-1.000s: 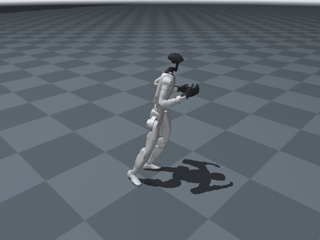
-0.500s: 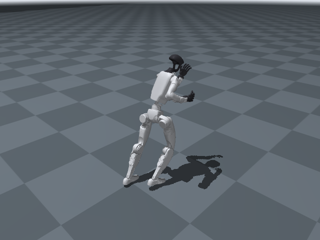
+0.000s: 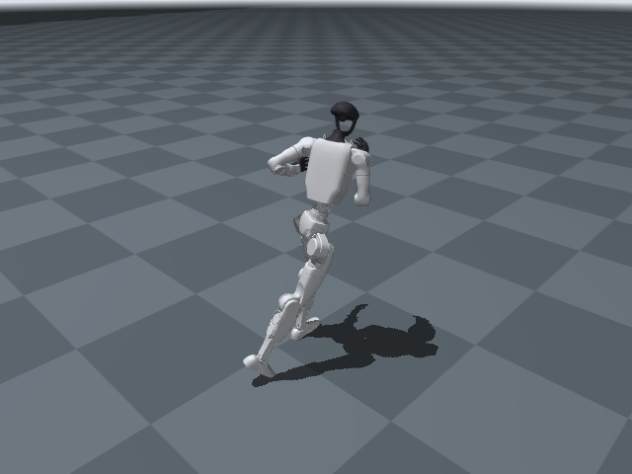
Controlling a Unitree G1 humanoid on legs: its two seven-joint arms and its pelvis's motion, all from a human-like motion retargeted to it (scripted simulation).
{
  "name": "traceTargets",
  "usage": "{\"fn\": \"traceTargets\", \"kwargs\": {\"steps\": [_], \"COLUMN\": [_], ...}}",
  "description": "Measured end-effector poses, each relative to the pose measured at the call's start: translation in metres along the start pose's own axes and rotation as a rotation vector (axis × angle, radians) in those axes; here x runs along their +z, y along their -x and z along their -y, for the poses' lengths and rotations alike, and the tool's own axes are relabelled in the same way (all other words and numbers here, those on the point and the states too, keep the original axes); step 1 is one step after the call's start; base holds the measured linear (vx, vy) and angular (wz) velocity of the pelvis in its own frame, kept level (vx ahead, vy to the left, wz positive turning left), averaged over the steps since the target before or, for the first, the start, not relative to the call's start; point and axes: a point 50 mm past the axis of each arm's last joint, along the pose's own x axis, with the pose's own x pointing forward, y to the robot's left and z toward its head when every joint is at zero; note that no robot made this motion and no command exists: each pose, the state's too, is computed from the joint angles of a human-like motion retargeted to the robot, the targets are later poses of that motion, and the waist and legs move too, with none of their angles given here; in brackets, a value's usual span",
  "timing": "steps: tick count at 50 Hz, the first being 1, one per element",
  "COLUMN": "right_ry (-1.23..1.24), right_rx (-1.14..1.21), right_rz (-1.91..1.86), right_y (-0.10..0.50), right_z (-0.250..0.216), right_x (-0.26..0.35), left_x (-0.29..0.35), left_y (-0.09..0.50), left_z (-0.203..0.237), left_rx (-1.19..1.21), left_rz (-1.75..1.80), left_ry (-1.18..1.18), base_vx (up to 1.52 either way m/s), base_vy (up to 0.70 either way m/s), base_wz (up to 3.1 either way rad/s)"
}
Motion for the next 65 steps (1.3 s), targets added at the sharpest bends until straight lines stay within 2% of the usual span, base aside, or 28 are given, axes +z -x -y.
{"fn": "traceTargets", "kwargs": {"steps": [2, 5, 8, 11, 13, 17, 21, 25, 28, 30, 33, 35, 38, 41, 44, 47, 50, 54, 58, 60, 63, 65], "right_ry": [-0.007, 0.141, 0.217, 0.18, 0.146, 0.209, 0.312, 0.469, 0.491, 0.518, 0.605, 0.567, 0.418, 0.306, 0.279, 0.283, 0.354, 0.308, 0.339, 0.348, 0.38, 0.404], "right_rx": [0.041, -0.005, -0.147, -0.257, -0.265, -0.292, -0.374, -0.431, -0.49, -0.492, -0.372, -0.331, -0.274, -0.171, -0.105, -0.168, -0.353, -0.493, -0.515, -0.602, -0.743, -0.729], "right_rz": [-0.12, -0.33, -0.537, -0.565, -0.554, -0.667, -0.822, -0.843, -0.768, -0.66, -0.378, -0.182, -0.031, -0.005, -0.062, -0.179, -0.375, -0.553, -0.679, -0.762, -0.903, -1.018], "right_y": [0.013, 0.041, 0.082, 0.104, 0.112, 0.132, 0.159, 0.167, 0.154, 0.125, 0.056, 0.027, 0.013, 0.011, 0.023, 0.044, 0.08, 0.133, 0.163, 0.185, 0.222, 0.237], "right_z": [-0.004, 0.012, 0.031, 0.044, 0.045, 0.054, 0.065, 0.074, 0.087, 0.098, 0.095, 0.079, 0.055, 0.04, 0.032, 0.035, 0.053, 0.06, 0.059, 0.057, 0.051, 0.05], "right_x": [-0.018, -0.042, -0.067, -0.051, -0.025, 0.017, 0.028, 0.015, -0.019, -0.037, -0.022, -0.001, 0.018, 0.024, 0.022, 0.006, -0.026, -0.018, 0.032, 0.047, 0.052, 0.049], "left_x": [-0.008, -0.024, -0.041, 0.005, 0.049, 0.109, 0.129, 0.117, 0.063, 0.009, -0.048, -0.057, -0.049, -0.038, -0.037, -0.056, -0.065, 0.014, 0.091, 0.118, 0.14, 0.143], "left_y": [0.0, -0.024, -0.065, -0.104, -0.111, -0.111, -0.102, -0.098, -0.107, -0.105, -0.067, -0.036, -0.006, 0.013, 0.019, -0.001, -0.058, -0.12, -0.124, -0.118, -0.106, -0.098], "left_z": [0.011, 0.025, 0.083, 0.149, 0.174, 0.196, 0.203, 0.185, 0.156, 0.125, 0.078, 0.052, 0.019, -0.006, -0.009, 0.015, 0.075, 0.158, 0.182, 0.191, 0.213, 0.23], "left_rx": [-0.145, -0.118, -0.37, -0.51, -0.58, -0.602, -0.57, -0.528, -0.416, -0.272, -0.14, -0.103, -0.1, -0.08, -0.098, -0.192, -0.33, -0.48, -0.459, -0.486, -0.619, -0.701], "left_rz": [-0.032, 0.045, 0.118, 0.445, 0.659, 0.944, 1.045, 1.033, 0.752, 0.477, 0.113, -0.024, -0.146, -0.225, -0.239, -0.202, 0.011, 0.512, 0.889, 0.995, 1.065, 1.079], "left_ry": [0.026, -0.005, 0.106, 0.169, 0.193, 0.127, 0.168, 0.102, 0.064, 0.043, 0.114, 0.092, -0.082, -0.165, -0.175, -0.123, -0.091, 0.009, 0.126, 0.255, 0.376, 0.381], "base_vx": [1.46, 1.39, 1.31, 1.26, 1.33, 1.46, 1.6, 1.52, 1.38, 1.32, 1.37, 1.47, 1.57, 1.65, 1.6, 1.43, 1.25, 1.27, 1.4, 1.45, 1.46, 1.38], "base_vy": [0.48, 0.38, 0.23, 0.12, 0.06, -0.12, -0.43, -0.56, -0.48, -0.38, -0.34, -0.3, -0.06, 0.12, 0.25, 0.23, 0.15, 0.07, -0.04, -0.29, -0.49, -0.61], "base_wz": [0.14, 1.47, 1.66, 1.25, 1.68, 1.98, 1.93, -0.09, -1.33, -0.83, -0.74, -1.09, -1.5, -1.73, -0.18, 0.93, 0.85, 0.73, 1.91, 2.19, 1.43, 0.58]}}
